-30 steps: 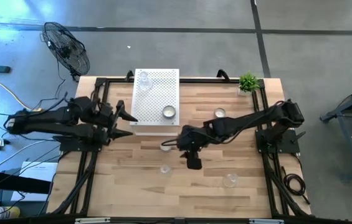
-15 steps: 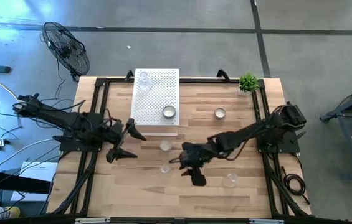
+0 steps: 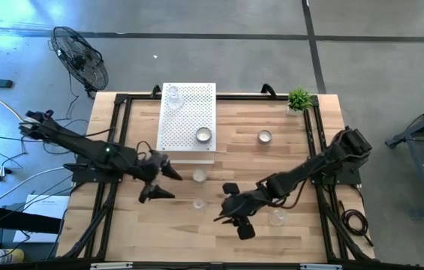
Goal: Pick & Place candle stick holders
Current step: Put the left transparent candle holder on the shelf
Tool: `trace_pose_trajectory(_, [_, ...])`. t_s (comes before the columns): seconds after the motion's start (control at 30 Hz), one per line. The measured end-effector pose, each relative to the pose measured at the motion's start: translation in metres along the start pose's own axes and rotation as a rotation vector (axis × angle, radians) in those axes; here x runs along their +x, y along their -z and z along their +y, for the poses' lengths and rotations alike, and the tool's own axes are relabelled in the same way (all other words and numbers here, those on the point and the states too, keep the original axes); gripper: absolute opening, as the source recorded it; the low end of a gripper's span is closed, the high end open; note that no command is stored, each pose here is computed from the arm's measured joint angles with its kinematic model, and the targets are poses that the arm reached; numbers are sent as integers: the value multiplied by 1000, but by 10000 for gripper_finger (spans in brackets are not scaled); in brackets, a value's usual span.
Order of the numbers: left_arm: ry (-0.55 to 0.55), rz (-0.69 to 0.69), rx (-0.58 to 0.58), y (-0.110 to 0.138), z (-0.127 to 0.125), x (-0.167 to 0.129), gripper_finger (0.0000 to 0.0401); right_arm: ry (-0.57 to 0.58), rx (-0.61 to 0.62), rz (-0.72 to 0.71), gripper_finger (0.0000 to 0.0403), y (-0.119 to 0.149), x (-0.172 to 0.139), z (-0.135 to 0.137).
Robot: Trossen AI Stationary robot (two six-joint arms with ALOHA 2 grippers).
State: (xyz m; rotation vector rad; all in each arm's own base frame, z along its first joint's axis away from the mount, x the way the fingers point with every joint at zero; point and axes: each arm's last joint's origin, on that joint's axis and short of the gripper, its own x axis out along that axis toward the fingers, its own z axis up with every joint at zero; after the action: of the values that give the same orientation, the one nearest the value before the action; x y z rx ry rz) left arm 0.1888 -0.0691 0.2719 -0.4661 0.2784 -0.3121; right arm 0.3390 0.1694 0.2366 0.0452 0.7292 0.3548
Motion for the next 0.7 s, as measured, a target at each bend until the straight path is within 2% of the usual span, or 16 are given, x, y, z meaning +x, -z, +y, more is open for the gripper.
trace_pose_trajectory(0.33, [-136,54,2,14,11,22,367,18,-22,-5,126,1,0,6])
trace_pose_trajectory(0.57, [-153,132,8,26,18,35,367,60,-85,-12,126,1,0,2])
trace_pose_trajectory(0.7, [-160,172,59,34,18,42,366,102,-124,-17,126,0,0,-1])
